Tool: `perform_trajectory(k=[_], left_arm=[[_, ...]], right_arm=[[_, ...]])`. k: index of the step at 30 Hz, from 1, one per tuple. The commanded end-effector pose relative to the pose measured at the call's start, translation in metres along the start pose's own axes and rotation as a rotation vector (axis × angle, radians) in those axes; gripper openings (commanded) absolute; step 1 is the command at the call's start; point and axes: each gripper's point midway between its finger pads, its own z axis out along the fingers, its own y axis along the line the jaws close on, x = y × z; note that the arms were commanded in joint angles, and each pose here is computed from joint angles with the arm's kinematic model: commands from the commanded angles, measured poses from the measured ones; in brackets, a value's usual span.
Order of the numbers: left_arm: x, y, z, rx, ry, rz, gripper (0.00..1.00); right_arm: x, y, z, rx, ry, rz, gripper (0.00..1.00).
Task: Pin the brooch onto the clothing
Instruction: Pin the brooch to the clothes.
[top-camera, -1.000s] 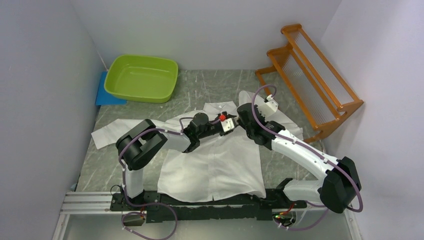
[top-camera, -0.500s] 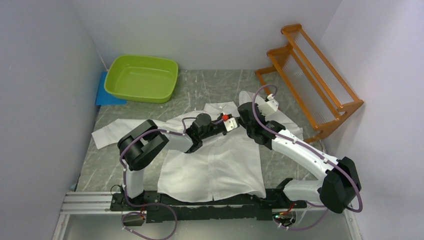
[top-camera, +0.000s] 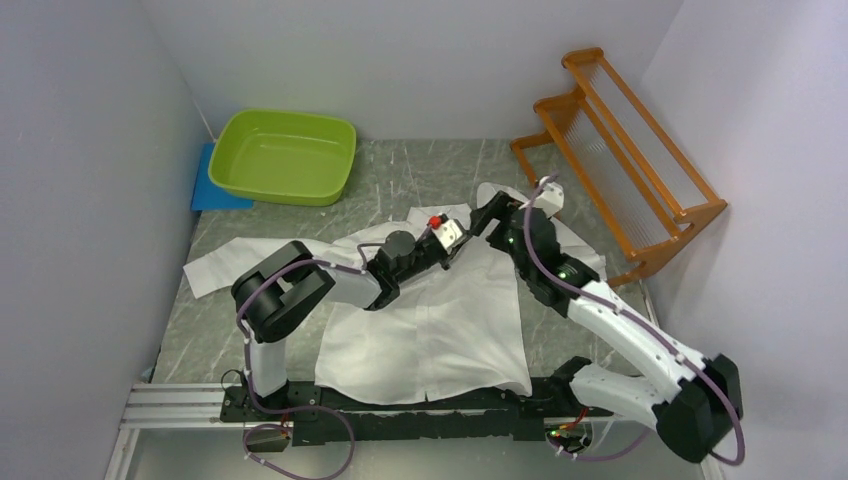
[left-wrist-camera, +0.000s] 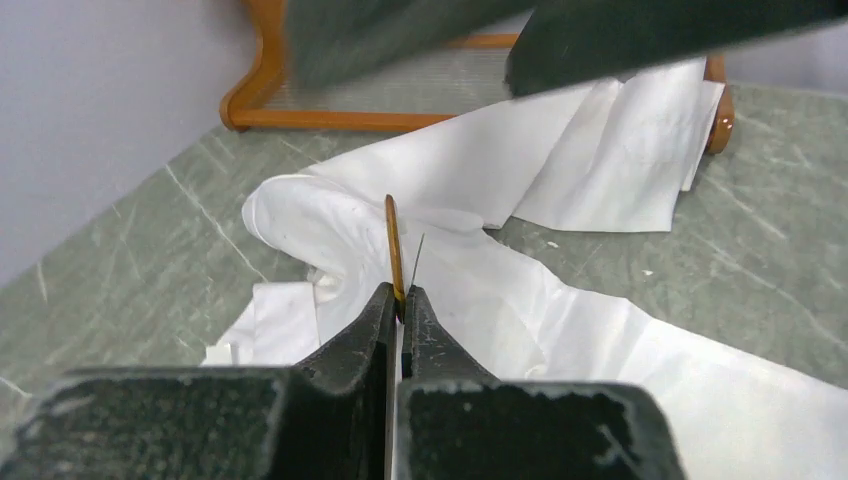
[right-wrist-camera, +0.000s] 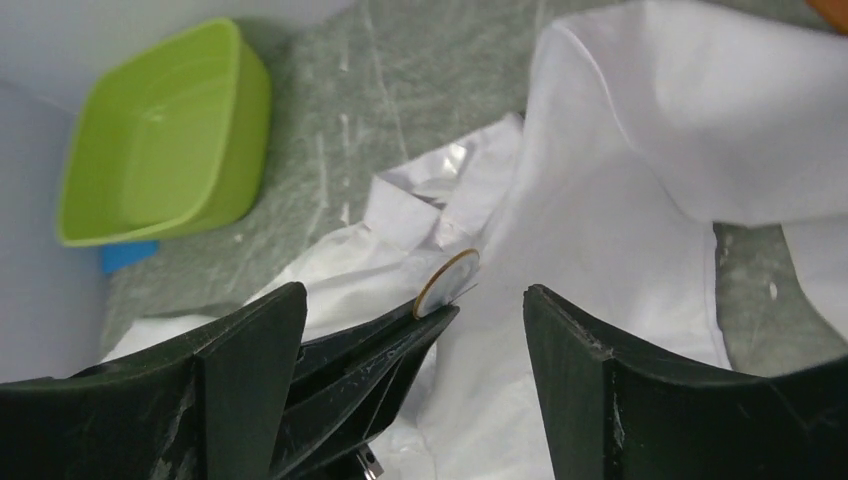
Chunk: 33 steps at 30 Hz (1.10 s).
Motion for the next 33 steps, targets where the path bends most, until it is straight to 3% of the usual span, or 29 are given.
perform_trajectory(k=[1, 4, 9, 14, 24, 25, 27, 30, 31, 33], left_arm=[[-0.045, 0.012, -0.01, -0.076, -0.128, -0.126, 0.03], [-0.054, 0.009, -0.018, -0.066, -0.166, -0.184, 0.03], [-0.064, 0.006, -0.029, 0.012, -0.183, -0.266, 0.03], [-0.074, 0.008, -0.043, 0.072, -0.195, -0.327, 0.03], [-0.087, 0.008, -0.074, 0.198, -0.285, -0.359, 0.03], [-0.088, 0.006, -0.076, 0.216, -0.3, -0.359, 0.03], [-0.092, 0.004, -0.08, 0.244, -0.334, -0.349, 0.03], [-0.093, 0.004, -0.08, 0.254, -0.339, -0.359, 0.03], [-0.094, 0.003, -0.081, 0.261, -0.339, -0.349, 0.03], [-0.095, 0.002, -0.083, 0.265, -0.342, -0.336, 0.03]], right_arm=[[-0.035, 0.032, -0.025, -0.305, -0.089, -0.062, 0.83], [-0.043, 0.031, -0.041, -0.427, -0.108, -0.108, 0.87], [-0.039, 0.039, -0.07, -0.672, -0.165, -0.327, 0.91], [-0.021, 0.034, -0.077, -0.774, -0.242, -0.541, 0.92], [0.007, 0.039, -0.075, -0.913, -0.213, -0.689, 0.95], [0.007, 0.042, -0.076, -0.93, -0.208, -0.69, 0.94], [0.005, 0.049, -0.081, -0.974, -0.221, -0.687, 0.74], [0.0, 0.054, -0.091, -1.031, -0.282, -0.657, 0.54], [-0.003, 0.054, -0.091, -1.029, -0.299, -0.638, 0.55], [-0.008, 0.055, -0.092, -1.036, -0.321, -0.615, 0.7]])
